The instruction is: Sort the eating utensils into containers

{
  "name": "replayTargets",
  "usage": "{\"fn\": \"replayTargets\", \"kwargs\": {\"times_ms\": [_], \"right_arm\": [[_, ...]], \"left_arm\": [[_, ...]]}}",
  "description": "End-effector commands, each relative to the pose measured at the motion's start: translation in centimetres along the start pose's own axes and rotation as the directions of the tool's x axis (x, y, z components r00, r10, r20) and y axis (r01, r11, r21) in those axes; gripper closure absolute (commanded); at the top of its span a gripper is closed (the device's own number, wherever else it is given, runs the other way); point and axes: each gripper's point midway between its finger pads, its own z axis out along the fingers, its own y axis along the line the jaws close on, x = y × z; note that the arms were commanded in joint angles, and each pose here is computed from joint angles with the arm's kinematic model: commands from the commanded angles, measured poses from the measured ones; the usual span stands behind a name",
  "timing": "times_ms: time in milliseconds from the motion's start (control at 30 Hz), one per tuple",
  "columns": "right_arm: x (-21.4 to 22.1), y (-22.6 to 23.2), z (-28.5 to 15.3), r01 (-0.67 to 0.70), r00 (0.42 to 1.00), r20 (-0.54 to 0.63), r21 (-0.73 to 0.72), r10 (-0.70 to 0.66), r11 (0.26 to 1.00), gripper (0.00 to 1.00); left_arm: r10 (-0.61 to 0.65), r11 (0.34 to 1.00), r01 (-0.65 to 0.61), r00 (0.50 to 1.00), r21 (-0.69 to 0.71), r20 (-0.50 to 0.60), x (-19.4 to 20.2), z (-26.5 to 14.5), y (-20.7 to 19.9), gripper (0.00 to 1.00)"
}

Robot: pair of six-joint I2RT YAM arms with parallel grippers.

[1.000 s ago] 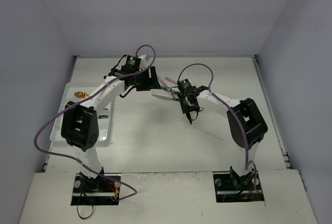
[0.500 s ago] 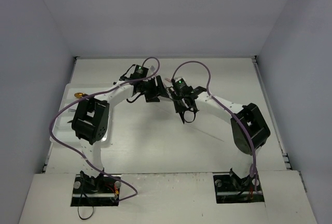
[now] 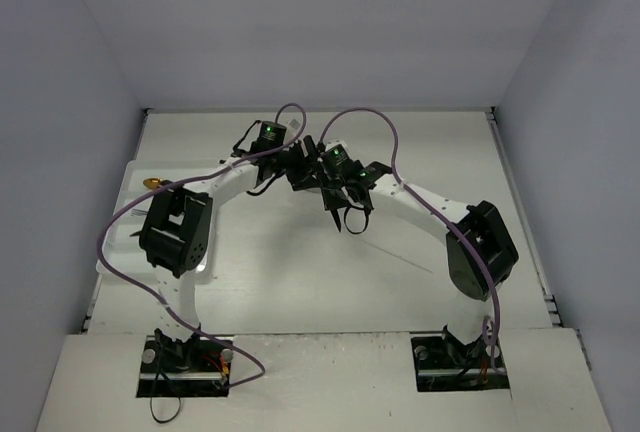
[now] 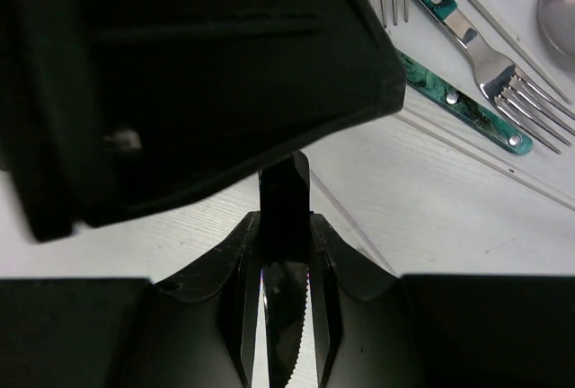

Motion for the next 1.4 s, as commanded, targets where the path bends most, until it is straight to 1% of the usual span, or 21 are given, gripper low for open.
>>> {"fn": "replayTargets", "kwargs": {"times_ms": [0,67,200,267,300,400,433,467,567,633,667,700,833,900,1033,1067,1100,1133,1233,1300,1367], "right_arm": [[-4.2,1.9,-1.4,-0.028,0.993,0.111,-0.043,0.032,0.999,1.0],[-4.4,2.2,-1.5,-0.028,0.993,0.116,-0.048,0.033,0.998,1.0],[-4.5,2.3,-1.5,-0.034,0.992,0.121,-0.046,0.039,0.998,1.0],[-4.6,2.5,-1.5,-0.033,0.992,0.122,-0.05,0.039,0.998,1.0],[-4.7,2.6,-1.5,-0.03,0.992,0.122,-0.057,0.037,0.998,0.97],[-4.7,3.2,-1.6,-0.021,0.993,0.113,-0.088,0.031,0.996,0.65],[-4.8,3.3,-1.8,-0.019,0.993,0.117,-0.095,0.03,0.995,0.49],[-5.0,3.4,-2.1,-0.018,0.992,0.122,-0.1,0.03,0.995,0.27],[-6.0,3.5,-3.5,-0.009,0.987,0.159,-0.113,0.027,0.994,0.08],[-7.0,3.7,-5.2,0.006,0.98,0.197,-0.133,0.02,0.991,0.0],[-7.5,3.6,-5.8,0.011,0.977,0.214,-0.138,0.019,0.99,0.0],[-7.8,3.7,-6.4,0.016,0.974,0.226,-0.142,0.017,0.99,0.0],[-8.9,3.1,-9.1,0.038,0.957,0.29,-0.143,0.005,0.989,0.0],[-8.9,2.2,-9.6,0.035,0.953,0.303,-0.124,0.004,0.992,0.0],[-7.5,0.1,-8.5,0.011,0.963,0.269,-0.087,0.013,0.996,0.0],[-7.2,-0.3,-8.2,0.002,0.965,0.261,-0.076,0.019,0.997,0.0],[-7.0,-0.8,-8.0,-0.007,0.966,0.256,-0.066,0.024,0.998,0.0],[-6.7,-1.1,-7.8,-0.013,0.968,0.249,-0.056,0.026,0.998,0.0],[-6.1,-2.2,-7.0,-0.04,0.972,0.23,-0.031,0.046,0.999,0.0],[-5.8,-2.7,-6.6,-0.051,0.974,0.219,-0.022,0.054,0.998,0.01],[-5.5,-2.9,-6.3,-0.055,0.977,0.207,-0.022,0.058,0.998,0.01]], "left_arm": [[0.012,0.993,-0.015,0.999,0.121,0.032,-0.8,-0.5,-3.3,0.46],[0.011,0.991,-0.015,0.999,0.134,0.033,-0.9,-0.5,-3.4,0.53],[0.005,0.989,-0.009,0.999,0.148,0.032,-0.8,-0.7,-3.7,0.86],[-0.001,0.989,-0.004,0.999,0.149,0.035,-0.8,-1.0,-3.6,1.0],[-0.004,0.989,-0.001,0.999,0.148,0.035,-0.9,-1.1,-3.5,1.0],[0.006,0.99,-0.012,0.999,0.142,0.037,-1.1,-2.0,-3.0,1.0],[0.018,0.99,-0.024,0.999,0.139,0.042,-1.3,-2.4,-2.9,1.0],[0.038,0.99,-0.045,0.998,0.136,0.051,-1.6,-3.0,-2.8,1.0],[0.143,0.986,-0.148,0.988,0.079,0.065,-2.5,-5.3,-2.0,1.0],[0.274,0.962,-0.274,0.961,0.009,0.041,-2.5,-7.0,-0.6,1.0],[0.333,0.943,-0.333,0.94,-0.01,0.067,-3.6,-8.7,-1.2,1.0],[0.411,0.911,-0.409,0.911,-0.059,0.022,-3.2,-9.8,0.0,1.0],[0.604,0.791,-0.603,0.797,-0.103,-0.032,-3.0,-15.0,0.7,1.0],[0.701,0.701,-0.705,0.709,-0.108,-0.079,-2.1,-17.4,1.6,1.0],[0.872,0.459,-0.886,0.463,-0.064,-0.16,1.1,-22.1,1.5,1.0],[0.905,0.38,-0.923,0.383,-0.055,-0.186,1.7,-23.1,1.9,1.0],[0.935,0.283,-0.958,0.284,-0.038,-0.212,2.2,-23.9,2.4,1.0],[0.948,0.206,-0.978,0.199,0.003,-0.25,3.0,-24.3,3.4,1.0],[0.948,0.014,-0.998,-0.005,0.059,-0.317,4.4,-26.3,5.4,1.0],[0.917,-0.122,-0.976,-0.181,0.183,-0.354,6.0,-27.3,7.5,1.0],[0.887,-0.184,-0.949,-0.272,0.255,-0.373,6.7,-27.7,9.0,1.0]]}}
